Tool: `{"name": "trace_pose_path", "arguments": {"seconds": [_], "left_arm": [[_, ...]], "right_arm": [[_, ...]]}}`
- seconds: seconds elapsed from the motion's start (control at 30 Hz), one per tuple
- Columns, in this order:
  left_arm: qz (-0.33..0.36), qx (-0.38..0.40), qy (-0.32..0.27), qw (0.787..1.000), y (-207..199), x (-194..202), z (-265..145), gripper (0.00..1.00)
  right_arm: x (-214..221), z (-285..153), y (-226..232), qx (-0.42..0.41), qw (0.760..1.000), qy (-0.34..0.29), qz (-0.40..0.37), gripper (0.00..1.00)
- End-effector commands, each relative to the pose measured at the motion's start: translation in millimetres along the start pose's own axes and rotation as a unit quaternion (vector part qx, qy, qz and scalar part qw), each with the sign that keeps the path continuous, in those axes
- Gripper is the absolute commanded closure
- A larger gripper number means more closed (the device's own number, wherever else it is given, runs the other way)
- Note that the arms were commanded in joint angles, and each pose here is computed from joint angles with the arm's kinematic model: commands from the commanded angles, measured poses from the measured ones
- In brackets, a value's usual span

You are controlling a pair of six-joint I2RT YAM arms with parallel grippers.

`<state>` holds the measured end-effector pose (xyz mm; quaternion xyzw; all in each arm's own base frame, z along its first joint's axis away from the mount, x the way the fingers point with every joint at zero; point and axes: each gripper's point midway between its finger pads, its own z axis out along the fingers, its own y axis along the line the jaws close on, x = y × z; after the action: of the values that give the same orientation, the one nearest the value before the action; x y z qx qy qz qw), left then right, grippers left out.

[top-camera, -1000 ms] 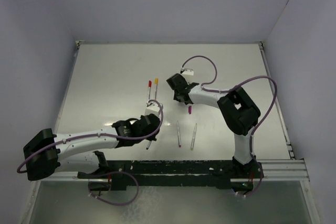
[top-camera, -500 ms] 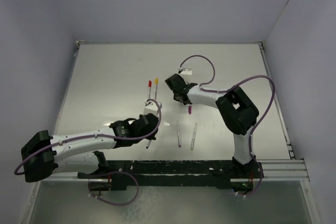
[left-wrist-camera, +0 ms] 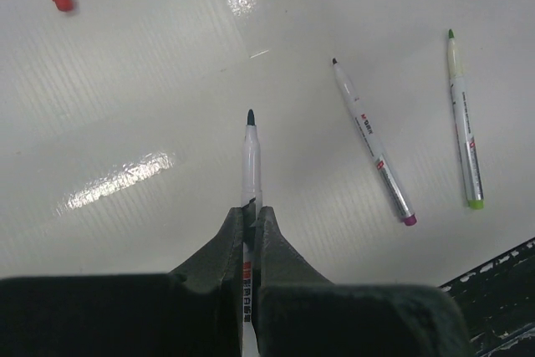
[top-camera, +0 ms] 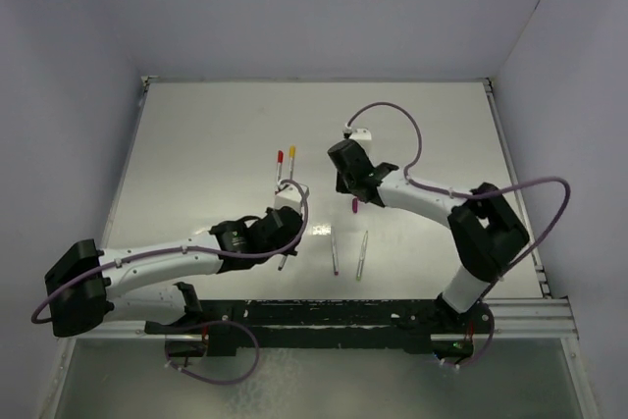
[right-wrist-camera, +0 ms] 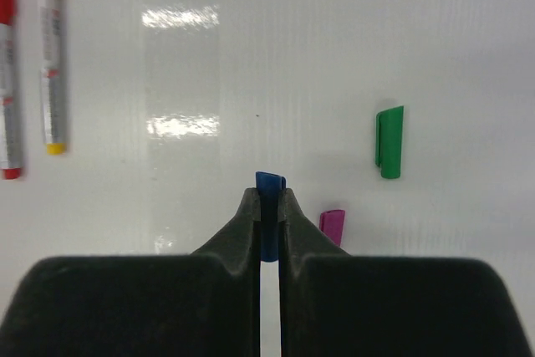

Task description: Insert the pens into the pen caps

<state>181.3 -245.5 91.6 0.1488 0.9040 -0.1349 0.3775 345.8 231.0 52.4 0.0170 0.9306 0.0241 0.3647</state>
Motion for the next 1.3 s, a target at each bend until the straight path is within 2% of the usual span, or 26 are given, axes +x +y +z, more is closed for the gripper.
{"name": "trace_pose_path", "arguments": {"seconds": [0.0, 0.17, 0.27, 0.37, 0.63, 0.77, 0.9, 1.1, 1.27], "left_arm": [[-0.002, 0.024, -0.058, 0.998, -19.6, -41.4, -4.4, 1.00], [0.002, 0.073, -0.089, 0.993, -42.2, -63.3, -8.4, 1.00], [0.006, 0.125, -0.114, 0.986, -64.1, -78.3, -14.0, 1.00], [0.011, 0.179, -0.140, 0.974, -85.3, -91.2, -21.6, 1.00], [0.012, 0.309, -0.237, 0.921, -123.5, -121.0, -56.5, 1.00], [0.000, 0.330, -0.278, 0.902, -122.8, -128.9, -70.4, 1.00], [-0.009, 0.334, -0.293, 0.896, -118.9, -128.5, -74.2, 1.00], [-0.034, 0.336, -0.310, 0.889, -110.5, -125.7, -76.8, 1.00], [-0.058, 0.337, -0.329, 0.880, -104.4, -128.3, -81.8, 1.00]], "right_arm": [[-58.6, -55.2, 13.1, -0.078, 0.992, -0.101, 0.018, 1.00], [-80.0, -110.7, 4.4, -0.150, 0.971, -0.181, 0.041, 1.00], [-93.0, -154.8, 2.3, -0.216, 0.945, -0.239, 0.055, 1.00], [-94.3, -183.7, -3.4, -0.256, 0.926, -0.271, 0.065, 1.00], [-77.2, -224.7, -0.5, -0.362, 0.878, -0.300, 0.090, 1.00], [-73.1, -238.7, 1.0, -0.406, 0.846, -0.331, 0.100, 1.00], [-83.1, -255.6, -4.3, -0.425, 0.812, -0.383, 0.118, 1.00], [-90.1, -267.6, -6.8, -0.444, 0.784, -0.409, 0.144, 1.00], [-91.2, -279.8, -7.5, -0.474, 0.752, -0.427, 0.166, 1.00]]}}
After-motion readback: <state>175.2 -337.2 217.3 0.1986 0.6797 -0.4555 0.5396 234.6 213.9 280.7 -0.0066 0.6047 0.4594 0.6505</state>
